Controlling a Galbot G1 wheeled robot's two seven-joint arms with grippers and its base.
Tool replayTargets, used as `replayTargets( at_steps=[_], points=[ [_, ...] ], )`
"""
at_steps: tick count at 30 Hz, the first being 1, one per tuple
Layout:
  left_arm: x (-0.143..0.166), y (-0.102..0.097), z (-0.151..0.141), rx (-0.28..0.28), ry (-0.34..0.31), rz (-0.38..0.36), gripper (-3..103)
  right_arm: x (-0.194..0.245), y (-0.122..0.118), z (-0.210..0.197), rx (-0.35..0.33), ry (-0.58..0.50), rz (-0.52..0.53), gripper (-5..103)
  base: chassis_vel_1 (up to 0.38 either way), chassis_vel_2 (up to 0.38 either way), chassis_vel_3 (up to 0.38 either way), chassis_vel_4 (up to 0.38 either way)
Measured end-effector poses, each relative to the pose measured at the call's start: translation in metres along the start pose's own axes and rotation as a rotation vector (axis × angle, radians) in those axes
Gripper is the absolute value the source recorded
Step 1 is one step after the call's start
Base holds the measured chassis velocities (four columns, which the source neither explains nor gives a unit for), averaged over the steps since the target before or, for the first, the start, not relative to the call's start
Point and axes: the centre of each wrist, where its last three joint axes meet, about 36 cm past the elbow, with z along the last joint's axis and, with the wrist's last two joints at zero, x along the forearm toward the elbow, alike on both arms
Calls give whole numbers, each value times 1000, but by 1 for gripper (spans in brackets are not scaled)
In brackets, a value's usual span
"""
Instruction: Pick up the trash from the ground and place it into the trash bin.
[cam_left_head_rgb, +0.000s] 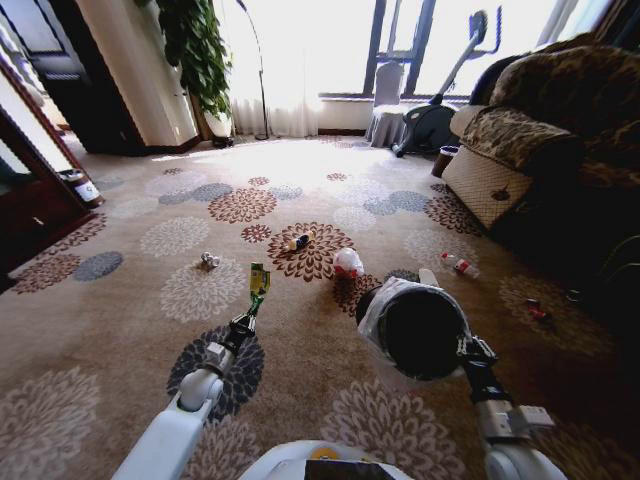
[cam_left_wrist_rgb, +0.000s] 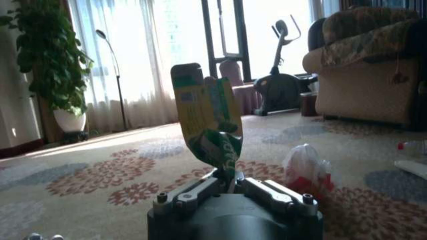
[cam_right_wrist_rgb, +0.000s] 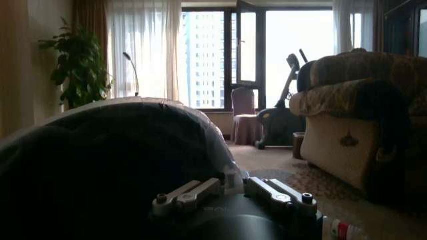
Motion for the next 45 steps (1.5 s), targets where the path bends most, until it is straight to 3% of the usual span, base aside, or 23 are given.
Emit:
replayTargets(
  at_steps=[10, 34, 41, 42, 43, 45],
  points=[
    [8, -9, -47, 32, -69, -51, 0, 0, 0, 0, 0, 0, 0, 0, 0, 0, 0, 0],
    [77, -54, -222, 201, -241, -153, 0, 0, 0, 0, 0, 0, 0, 0, 0, 0, 0, 0],
    [86, -58, -233, 225, -219, -168, 0, 0, 0, 0, 0, 0, 0, 0, 0, 0, 0, 0],
    [86, -58, -233, 236, -196, -162, 0, 0, 0, 0, 0, 0, 0, 0, 0, 0, 0, 0],
    [89, -61, -229, 264, -118, -136, 0, 0, 0, 0, 0, 0, 0, 0, 0, 0, 0, 0],
    [89, -61, -228, 272, -95, -129, 0, 0, 0, 0, 0, 0, 0, 0, 0, 0, 0, 0]
  ],
)
